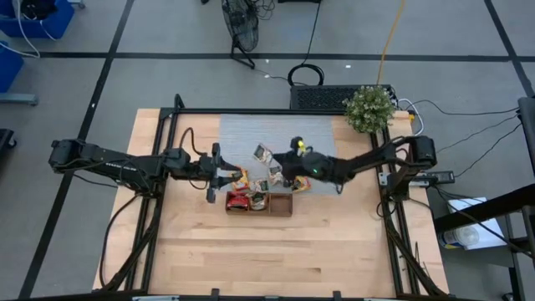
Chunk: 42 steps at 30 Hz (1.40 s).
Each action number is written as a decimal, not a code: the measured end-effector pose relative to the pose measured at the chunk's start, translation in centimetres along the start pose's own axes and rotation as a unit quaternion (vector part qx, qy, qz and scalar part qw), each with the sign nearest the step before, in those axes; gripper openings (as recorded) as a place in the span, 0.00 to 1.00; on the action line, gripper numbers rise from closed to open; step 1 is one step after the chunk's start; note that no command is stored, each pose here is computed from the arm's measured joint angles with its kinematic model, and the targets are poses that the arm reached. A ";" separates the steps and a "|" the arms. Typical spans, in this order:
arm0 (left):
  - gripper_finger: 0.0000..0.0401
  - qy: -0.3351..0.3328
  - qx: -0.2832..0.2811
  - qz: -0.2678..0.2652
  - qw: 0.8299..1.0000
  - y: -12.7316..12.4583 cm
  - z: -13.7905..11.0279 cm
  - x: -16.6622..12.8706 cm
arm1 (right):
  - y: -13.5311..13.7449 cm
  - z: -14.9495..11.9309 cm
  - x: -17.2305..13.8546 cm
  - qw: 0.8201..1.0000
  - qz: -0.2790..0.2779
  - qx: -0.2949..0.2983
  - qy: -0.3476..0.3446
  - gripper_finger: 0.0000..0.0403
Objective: Pick & Place Tea
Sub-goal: Put the brown tea bag into the middle section of the wooden organizer
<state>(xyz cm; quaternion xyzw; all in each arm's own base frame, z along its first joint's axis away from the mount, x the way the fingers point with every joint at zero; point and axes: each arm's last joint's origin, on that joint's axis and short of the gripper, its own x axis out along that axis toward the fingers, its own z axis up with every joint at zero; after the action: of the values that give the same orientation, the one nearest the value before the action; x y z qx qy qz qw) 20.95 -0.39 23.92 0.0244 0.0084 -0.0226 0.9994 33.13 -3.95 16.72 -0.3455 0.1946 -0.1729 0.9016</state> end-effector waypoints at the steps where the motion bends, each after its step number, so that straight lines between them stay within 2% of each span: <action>1: 0.33 -0.010 0.000 0.012 1.000 0.1 0.2 0.0 | 0.4 -0.1 -0.4 1.000 -0.022 -0.013 -0.017 0.00; 4: 0.33 -0.036 -0.001 0.041 0.999 0.3 0.7 0.0 | 0.8 0.0 -1.5 0.995 -0.087 -0.036 -0.046 0.00; 6: 0.33 -0.038 -0.008 0.050 0.998 0.4 0.7 0.0 | 0.9 0.1 -1.9 0.992 -0.110 -0.045 -0.050 0.00; 9: 0.33 -0.041 -0.076 0.056 0.995 0.5 0.5 0.3 | 0.8 0.0 -1.9 0.990 -0.121 -0.059 -0.040 0.00; 11: 0.33 -0.054 -0.101 0.087 0.990 0.7 0.3 0.8 | 0.8 0.1 -1.9 0.990 -0.123 -0.064 -0.038 0.00; 15: 0.33 -0.093 -0.143 0.203 0.964 2.0 0.1 2.1 | 0.7 0.0 -1.9 0.989 -0.126 -0.064 -0.036 0.00; 18: 0.33 -0.091 -0.191 0.235 0.949 3.1 -0.5 3.5 | 0.7 0.1 -1.9 0.989 -0.128 -0.064 -0.038 0.00; 27: 0.33 -0.064 -0.270 0.212 0.937 5.4 -1.2 7.2 | 0.6 0.1 -2.0 0.988 -0.136 -0.066 -0.034 0.00; 31: 0.36 -0.019 -0.272 0.230 0.934 6.1 -2.0 8.0 | 0.5 0.0 -2.0 0.987 -0.147 -0.069 -0.019 0.00; 37: 0.43 -0.019 -0.289 0.226 0.930 6.1 -2.0 8.2 | 0.5 0.0 -2.0 0.986 -0.147 -0.069 -0.020 0.00; 42: 0.43 -0.013 -0.287 0.208 0.935 6.0 -2.0 8.3 | 0.5 0.0 -2.0 0.987 -0.147 -0.068 -0.021 0.00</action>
<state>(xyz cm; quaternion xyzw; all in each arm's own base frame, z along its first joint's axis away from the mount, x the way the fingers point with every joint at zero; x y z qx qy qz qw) 29.47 5.29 22.02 -0.2624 -0.0039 0.1883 0.9464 31.55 -2.68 16.83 -0.4342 0.1345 -0.2826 0.8447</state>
